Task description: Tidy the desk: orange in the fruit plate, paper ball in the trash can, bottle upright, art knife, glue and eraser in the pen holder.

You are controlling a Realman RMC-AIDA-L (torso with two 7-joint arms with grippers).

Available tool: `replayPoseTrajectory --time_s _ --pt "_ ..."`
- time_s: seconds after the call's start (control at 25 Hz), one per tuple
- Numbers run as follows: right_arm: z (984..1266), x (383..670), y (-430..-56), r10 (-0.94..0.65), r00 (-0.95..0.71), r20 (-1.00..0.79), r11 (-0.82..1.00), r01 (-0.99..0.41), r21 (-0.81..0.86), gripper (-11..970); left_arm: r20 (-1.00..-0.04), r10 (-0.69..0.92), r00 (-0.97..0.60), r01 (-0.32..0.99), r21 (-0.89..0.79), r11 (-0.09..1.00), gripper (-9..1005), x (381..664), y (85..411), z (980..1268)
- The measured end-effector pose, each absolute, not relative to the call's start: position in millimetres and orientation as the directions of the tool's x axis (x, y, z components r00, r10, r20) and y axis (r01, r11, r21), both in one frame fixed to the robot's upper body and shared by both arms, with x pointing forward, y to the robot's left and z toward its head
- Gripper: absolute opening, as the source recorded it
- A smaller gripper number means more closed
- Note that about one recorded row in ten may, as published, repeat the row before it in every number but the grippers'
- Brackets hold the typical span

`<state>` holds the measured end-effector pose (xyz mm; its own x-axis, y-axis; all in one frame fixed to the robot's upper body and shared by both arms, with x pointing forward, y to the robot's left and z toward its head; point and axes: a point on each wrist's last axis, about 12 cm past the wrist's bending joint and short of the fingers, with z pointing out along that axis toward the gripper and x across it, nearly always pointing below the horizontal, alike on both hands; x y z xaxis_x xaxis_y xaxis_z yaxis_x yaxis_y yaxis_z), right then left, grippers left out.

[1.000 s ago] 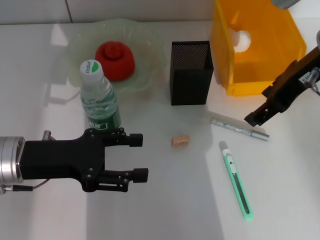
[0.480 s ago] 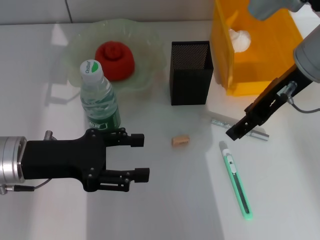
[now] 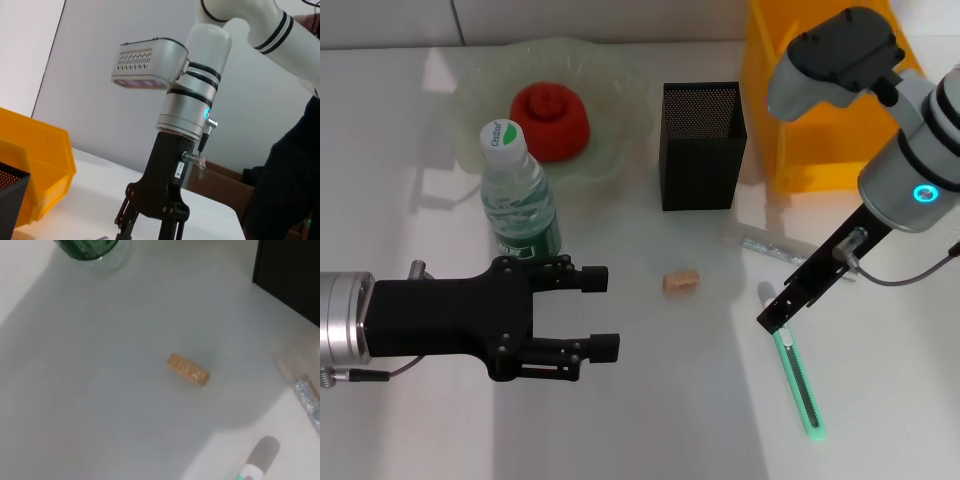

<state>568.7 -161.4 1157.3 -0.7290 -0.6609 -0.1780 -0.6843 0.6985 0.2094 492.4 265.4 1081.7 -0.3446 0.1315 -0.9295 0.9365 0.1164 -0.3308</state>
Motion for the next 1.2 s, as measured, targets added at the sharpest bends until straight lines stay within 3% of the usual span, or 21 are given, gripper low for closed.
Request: replayPoseTrajectory --time_s 0.4,0.96,1.12,1.2 --pt "1136.2 572.3 -149.0 -0.679 -0.719 -0.147 0.699 -0.695 0.170 777 -0.929 0.134 -0.344 0.938 -0.333 0.099 806 491.8 257.9 1080.3" --pt "1129.0 572.2 -146.6 -0.684 -0.713 -0.154 0.696 -0.701 0.153 738 -0.927 0.136 -0.350 0.936 -0.339 0.094 806 490.5 254.9 1078.3" --pt "1128.8 572.2 -146.4 -0.684 -0.713 -0.155 0.696 -0.701 0.152 549 -0.927 0.136 -0.351 0.936 -0.340 0.093 806 490.2 254.5 1078.0" --pt "1128.8 572.3 -146.3 -0.684 -0.713 -0.156 0.697 -0.701 0.152 523 -0.927 0.136 -0.351 0.936 -0.340 0.093 806 490.2 254.4 1078.0"
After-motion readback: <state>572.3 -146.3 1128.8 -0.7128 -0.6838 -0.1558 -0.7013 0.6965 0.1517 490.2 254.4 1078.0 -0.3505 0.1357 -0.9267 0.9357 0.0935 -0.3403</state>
